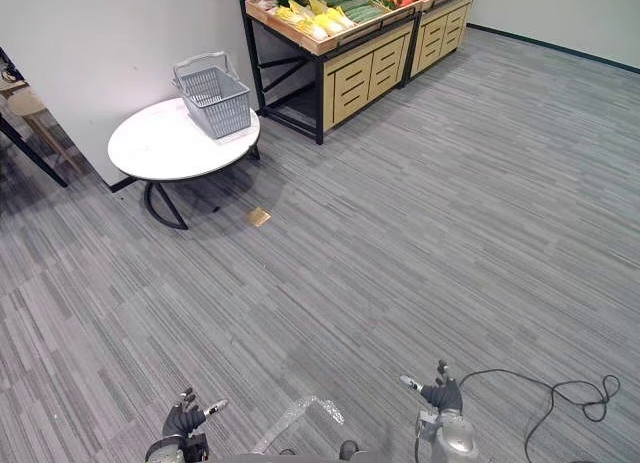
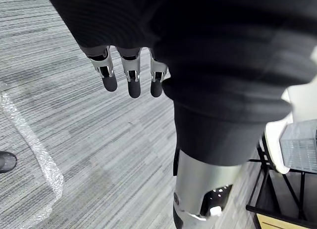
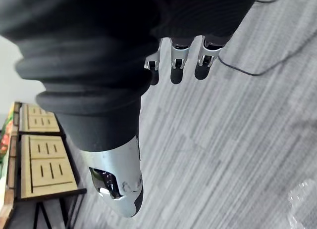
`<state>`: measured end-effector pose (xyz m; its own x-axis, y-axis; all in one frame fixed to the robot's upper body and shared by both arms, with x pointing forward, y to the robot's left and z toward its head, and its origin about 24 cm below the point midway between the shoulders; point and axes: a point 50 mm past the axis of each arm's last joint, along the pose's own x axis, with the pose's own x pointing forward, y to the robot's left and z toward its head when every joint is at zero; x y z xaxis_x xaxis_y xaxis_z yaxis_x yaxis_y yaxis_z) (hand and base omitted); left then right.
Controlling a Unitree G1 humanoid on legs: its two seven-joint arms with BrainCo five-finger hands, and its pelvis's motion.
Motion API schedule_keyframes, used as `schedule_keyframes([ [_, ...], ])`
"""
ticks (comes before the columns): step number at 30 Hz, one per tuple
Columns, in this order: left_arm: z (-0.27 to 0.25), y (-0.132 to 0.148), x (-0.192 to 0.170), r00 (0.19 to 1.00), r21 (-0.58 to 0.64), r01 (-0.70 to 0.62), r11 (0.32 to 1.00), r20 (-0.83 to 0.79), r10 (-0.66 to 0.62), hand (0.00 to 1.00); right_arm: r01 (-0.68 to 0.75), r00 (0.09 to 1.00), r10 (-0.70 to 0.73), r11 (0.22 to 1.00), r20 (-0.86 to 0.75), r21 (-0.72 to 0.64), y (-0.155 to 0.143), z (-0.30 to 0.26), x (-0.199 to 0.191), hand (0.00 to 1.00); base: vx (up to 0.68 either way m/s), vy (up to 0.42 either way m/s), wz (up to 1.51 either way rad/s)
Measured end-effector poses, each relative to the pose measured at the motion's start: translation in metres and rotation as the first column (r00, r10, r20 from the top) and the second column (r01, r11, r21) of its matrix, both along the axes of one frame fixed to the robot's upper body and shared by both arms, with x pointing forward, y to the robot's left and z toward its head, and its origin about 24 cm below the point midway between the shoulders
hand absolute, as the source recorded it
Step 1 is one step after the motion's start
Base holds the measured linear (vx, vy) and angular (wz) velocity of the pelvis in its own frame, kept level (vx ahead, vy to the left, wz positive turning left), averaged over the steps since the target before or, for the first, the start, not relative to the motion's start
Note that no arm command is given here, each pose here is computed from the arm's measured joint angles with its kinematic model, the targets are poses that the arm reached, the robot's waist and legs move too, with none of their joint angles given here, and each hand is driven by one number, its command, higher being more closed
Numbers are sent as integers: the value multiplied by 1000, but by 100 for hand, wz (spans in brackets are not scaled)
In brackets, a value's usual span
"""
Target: Pick vegetable in the basket
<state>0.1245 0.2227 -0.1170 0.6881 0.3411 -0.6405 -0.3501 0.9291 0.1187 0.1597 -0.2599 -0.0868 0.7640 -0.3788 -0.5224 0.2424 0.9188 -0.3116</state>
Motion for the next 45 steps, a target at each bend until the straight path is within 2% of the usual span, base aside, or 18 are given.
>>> schedule_keyframes([
  [5,12,8,10,997,49,46,998,55,-49,0,-87,996,88,992,9,-93,-2,8,9,0,21,2,2],
  [11,13,10,10,997,56,43,997,60,-46,0,-94,995,96,991,11,-96,0,8,9,0,-37,-8,3],
  [23,14,7,7,995,23,-61,998,84,59,0,20,997,-21,1000,76,13,10,8,17,0,-5,2,-7],
  [29,26,8,13,984,16,-101,995,151,98,0,73,993,-79,995,90,73,21,8,14,0,141,83,5],
  [33,33,8,20,979,31,-94,995,184,87,0,79,987,-88,994,133,71,24,16,9,0,400,36,40],
  [37,37,2,37,972,16,-85,996,222,80,0,47,971,-56,998,234,42,19,37,33,0,622,-77,52],
  [40,30,-4,37,978,-7,-87,996,192,86,0,35,969,-34,999,245,3,12,43,32,0,681,-106,37],
  [45,30,-21,39,971,-69,-94,993,212,107,0,-45,949,39,999,314,9,31,57,38,0,808,-177,44],
])
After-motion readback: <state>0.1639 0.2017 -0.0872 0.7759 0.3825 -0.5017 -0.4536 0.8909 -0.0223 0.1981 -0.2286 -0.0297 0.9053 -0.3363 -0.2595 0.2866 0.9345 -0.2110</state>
